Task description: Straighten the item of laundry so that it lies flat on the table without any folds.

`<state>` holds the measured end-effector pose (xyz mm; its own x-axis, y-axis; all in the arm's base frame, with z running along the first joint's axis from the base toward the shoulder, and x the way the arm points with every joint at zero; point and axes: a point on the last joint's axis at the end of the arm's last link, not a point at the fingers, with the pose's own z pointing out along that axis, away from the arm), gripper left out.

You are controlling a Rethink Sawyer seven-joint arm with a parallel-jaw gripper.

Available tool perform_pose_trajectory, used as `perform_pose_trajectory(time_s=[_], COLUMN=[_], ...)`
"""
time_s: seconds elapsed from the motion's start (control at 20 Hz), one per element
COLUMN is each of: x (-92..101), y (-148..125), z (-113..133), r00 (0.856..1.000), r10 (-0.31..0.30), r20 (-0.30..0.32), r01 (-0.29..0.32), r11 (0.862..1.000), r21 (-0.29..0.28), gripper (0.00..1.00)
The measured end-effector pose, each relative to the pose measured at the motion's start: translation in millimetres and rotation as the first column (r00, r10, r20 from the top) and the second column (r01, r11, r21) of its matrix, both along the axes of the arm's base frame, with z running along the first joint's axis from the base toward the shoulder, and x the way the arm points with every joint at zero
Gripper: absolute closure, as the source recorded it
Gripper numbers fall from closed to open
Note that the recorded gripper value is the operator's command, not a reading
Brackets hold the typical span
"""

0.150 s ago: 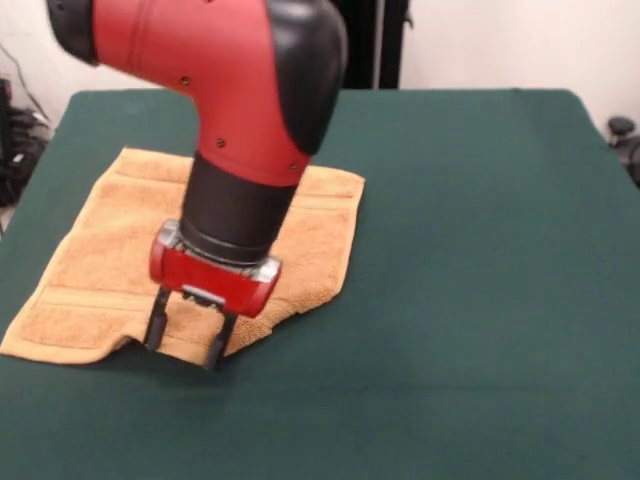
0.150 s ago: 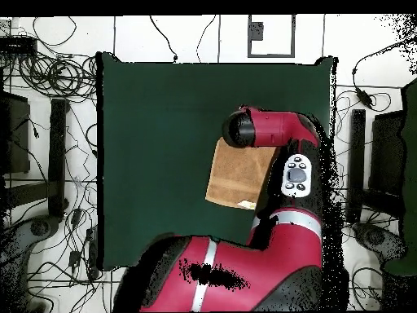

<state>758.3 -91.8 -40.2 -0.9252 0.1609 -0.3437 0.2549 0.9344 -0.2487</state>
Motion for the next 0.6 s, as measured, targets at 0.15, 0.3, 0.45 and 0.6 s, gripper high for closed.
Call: perform_pose_trajectory(time_s=[0.15,0.3,0.45,0.6], x=[-2.3,-3.5,-1.0,3.0], y=[-11,-21,-28,-40], z=[-6,-12,-14,-13], r00=[1.0,0.999,0.996,0.989], r10=[-0.027,-0.054,-0.087,-0.15], r20=[0.0,0.002,0.01,0.009], r01=[0.027,0.054,0.085,0.144], r11=[0.999,0.997,0.99,0.967], r21=[0.026,0.059,0.109,0.211], gripper=[0.0,0.0,0.0,0.0])
